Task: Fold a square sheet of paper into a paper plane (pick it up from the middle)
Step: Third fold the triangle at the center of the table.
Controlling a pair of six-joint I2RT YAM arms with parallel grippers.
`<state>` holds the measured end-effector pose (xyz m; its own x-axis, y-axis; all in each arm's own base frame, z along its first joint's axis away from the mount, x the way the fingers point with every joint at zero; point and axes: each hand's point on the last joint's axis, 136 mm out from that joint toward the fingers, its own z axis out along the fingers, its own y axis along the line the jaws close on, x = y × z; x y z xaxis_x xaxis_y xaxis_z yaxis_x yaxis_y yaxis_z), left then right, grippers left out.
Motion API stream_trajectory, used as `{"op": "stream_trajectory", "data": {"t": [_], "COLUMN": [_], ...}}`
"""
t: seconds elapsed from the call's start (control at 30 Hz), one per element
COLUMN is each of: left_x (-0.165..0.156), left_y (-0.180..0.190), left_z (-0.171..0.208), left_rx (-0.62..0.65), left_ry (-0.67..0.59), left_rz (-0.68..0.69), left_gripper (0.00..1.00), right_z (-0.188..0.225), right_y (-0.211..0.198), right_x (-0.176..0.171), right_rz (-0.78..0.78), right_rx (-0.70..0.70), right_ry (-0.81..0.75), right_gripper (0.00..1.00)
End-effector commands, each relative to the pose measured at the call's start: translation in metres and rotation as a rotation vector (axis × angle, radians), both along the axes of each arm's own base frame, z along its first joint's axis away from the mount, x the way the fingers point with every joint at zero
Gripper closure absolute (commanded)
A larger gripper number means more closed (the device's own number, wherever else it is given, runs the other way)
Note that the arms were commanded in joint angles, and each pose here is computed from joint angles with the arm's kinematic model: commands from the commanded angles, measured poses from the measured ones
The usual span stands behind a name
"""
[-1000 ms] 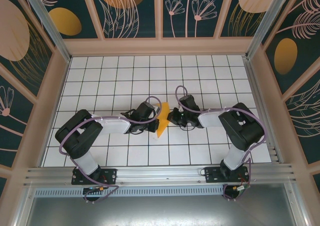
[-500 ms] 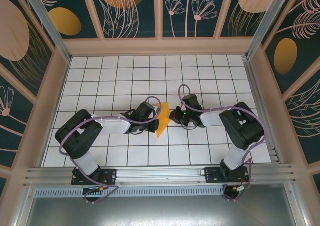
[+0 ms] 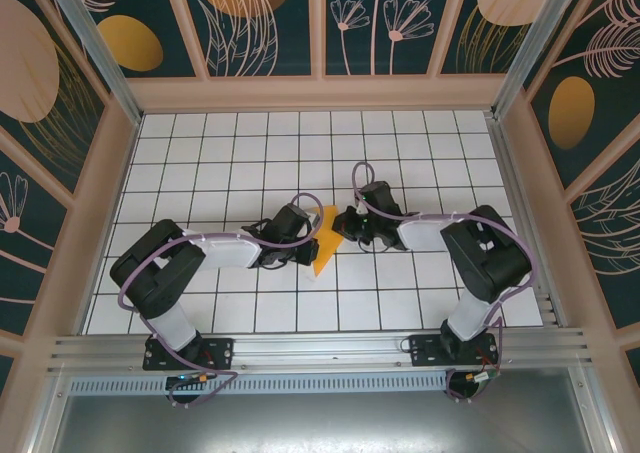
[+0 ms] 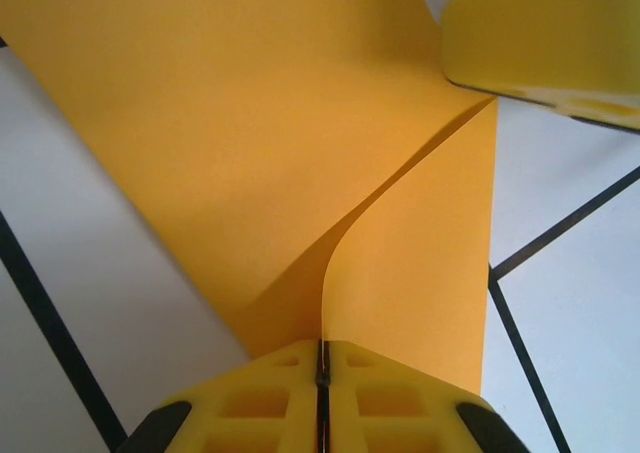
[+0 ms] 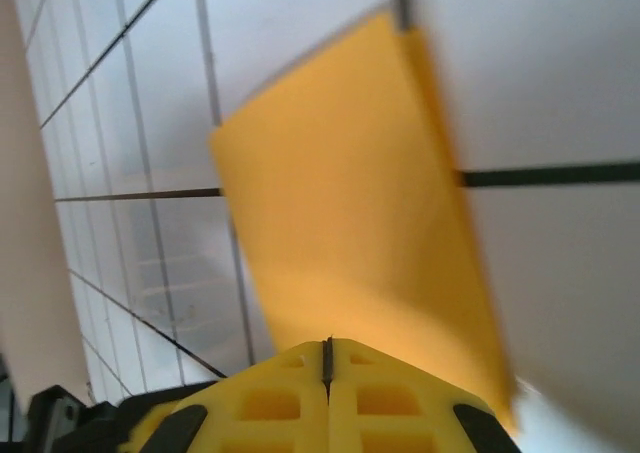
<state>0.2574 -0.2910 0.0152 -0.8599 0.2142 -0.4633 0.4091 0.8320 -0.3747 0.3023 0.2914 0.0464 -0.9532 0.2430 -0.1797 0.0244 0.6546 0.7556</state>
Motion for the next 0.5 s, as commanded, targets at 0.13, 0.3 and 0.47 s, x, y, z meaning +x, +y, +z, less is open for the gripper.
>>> {"op": "stream_trajectory", "data": {"t": [0.13,0.3,0.47], "left_x": [-0.008,-0.002,-0.001], "left_y": [0.013,0.029,0.038], "left_z": [0.020,0.043,0.069], "left_rx": [0.025,0.042,0.028], "left_ry": [-0.006,-0.070,-0.116], "left_rz": [0.013,0.090,0.131], "left_gripper": [0.80,0.68,0.72], "right_z": [-0.035,-0.039,-0.040], "right_y": [0.014,0.009,-0.002], "right_x": [-0.010,-0.018,-0.033], "right_rz": [0.030,-0.028,-0.174], "right_rx": [-0.071,-0.109,-0.158], "right_ry": [0.061,0.091,0.146], "right_gripper": [1.00,1.00,1.00]}}
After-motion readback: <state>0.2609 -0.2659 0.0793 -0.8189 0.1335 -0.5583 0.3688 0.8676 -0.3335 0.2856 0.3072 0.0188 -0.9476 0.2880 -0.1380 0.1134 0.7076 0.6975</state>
